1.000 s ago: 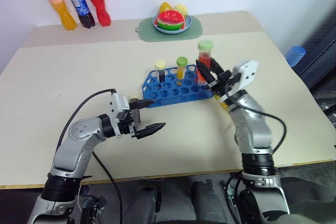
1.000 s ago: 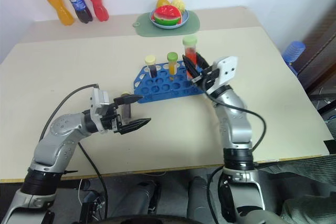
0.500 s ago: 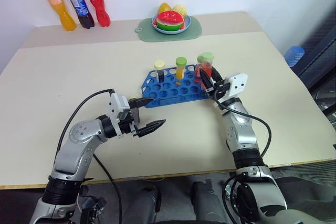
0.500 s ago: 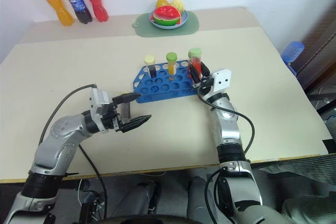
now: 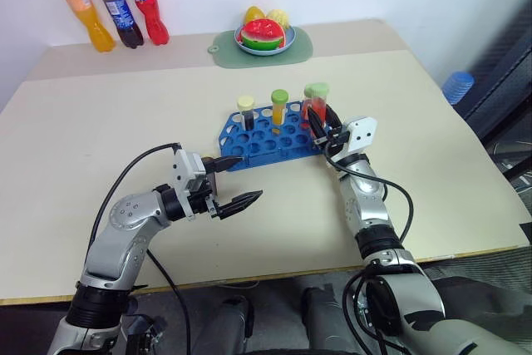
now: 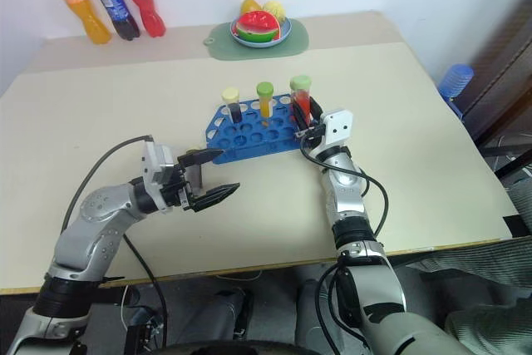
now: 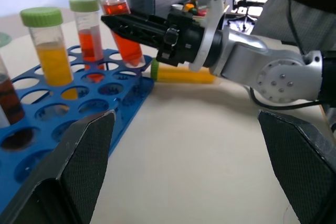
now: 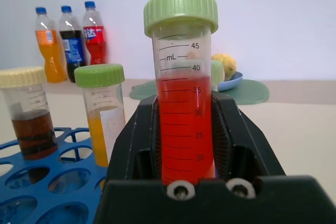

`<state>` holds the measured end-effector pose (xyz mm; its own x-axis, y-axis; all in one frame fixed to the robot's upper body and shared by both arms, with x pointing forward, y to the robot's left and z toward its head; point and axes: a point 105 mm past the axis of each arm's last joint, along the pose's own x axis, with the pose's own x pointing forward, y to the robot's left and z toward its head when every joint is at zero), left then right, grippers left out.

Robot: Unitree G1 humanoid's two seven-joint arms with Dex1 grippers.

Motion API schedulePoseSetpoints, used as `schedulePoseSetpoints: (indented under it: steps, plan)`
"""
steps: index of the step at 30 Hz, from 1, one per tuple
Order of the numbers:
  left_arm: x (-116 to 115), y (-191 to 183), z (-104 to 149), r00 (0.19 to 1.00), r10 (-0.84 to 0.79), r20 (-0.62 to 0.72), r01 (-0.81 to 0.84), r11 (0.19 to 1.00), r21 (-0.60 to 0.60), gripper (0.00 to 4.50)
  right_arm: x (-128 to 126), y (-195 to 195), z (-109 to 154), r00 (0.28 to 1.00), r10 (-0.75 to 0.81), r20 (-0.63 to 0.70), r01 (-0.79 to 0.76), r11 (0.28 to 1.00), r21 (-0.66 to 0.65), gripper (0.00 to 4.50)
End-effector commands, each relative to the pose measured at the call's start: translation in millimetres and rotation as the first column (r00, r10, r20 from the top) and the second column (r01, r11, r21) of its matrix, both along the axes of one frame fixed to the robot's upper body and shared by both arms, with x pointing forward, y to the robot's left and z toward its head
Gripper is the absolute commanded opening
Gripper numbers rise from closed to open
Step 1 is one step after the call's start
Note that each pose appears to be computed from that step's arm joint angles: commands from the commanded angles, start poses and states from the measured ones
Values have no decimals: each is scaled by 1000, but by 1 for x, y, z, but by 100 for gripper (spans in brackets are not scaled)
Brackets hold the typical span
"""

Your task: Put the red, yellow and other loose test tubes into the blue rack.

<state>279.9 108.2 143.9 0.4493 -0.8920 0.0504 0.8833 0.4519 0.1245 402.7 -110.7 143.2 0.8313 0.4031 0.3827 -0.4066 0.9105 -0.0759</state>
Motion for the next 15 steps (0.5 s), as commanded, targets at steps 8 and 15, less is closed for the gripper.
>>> schedulePoseSetpoints:
  steps: [8, 15]
  plan:
    - [-3, -7, 7, 999, -33, 39, 34, 999, -14, 450, -29, -14, 11, 998, 10, 59, 2, 977, -212, 427]
    - [-2, -14, 4, 998, -59, 34, 60, 998, -28, 450, -69, -49, 28, 983, -6, -183, -59, 937, -345, 427]
